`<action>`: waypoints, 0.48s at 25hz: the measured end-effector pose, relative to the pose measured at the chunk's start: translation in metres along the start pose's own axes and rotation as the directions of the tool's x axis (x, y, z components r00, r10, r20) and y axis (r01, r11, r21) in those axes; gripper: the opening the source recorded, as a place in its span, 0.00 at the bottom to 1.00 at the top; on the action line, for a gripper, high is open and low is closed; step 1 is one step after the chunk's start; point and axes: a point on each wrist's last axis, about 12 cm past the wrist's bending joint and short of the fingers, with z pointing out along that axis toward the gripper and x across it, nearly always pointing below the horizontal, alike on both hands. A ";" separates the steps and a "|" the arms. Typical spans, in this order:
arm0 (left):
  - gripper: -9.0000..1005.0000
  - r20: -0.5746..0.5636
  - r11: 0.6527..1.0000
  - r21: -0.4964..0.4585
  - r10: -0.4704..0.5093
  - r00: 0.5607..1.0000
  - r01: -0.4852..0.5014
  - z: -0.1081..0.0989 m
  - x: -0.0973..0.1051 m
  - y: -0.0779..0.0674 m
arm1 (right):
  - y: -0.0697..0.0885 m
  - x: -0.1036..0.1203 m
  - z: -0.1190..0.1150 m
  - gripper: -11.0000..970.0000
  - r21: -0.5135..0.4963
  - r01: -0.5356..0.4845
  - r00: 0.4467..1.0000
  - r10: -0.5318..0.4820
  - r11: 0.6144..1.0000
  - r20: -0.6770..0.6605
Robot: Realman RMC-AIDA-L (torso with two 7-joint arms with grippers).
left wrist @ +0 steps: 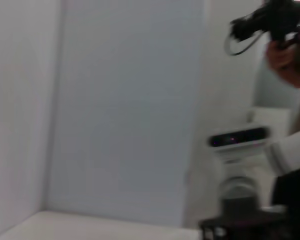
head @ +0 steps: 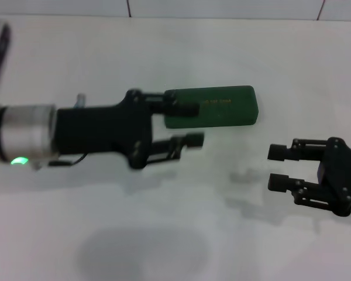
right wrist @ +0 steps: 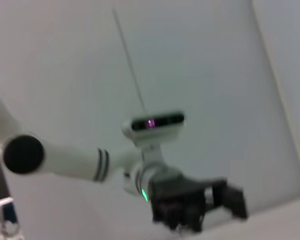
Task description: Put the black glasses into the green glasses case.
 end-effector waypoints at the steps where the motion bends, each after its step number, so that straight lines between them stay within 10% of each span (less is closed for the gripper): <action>1: 0.31 0.009 1.000 0.024 -0.006 1.000 0.006 -0.006 0.001 -0.006 | 0.001 -0.003 0.001 0.27 -0.014 0.008 1.000 -0.008 1.000 0.013; 12: 0.62 0.068 0.997 0.068 -0.052 0.996 0.047 -0.036 0.011 -0.035 | -0.005 -0.021 0.017 0.79 -0.103 0.064 0.997 -0.060 0.993 0.040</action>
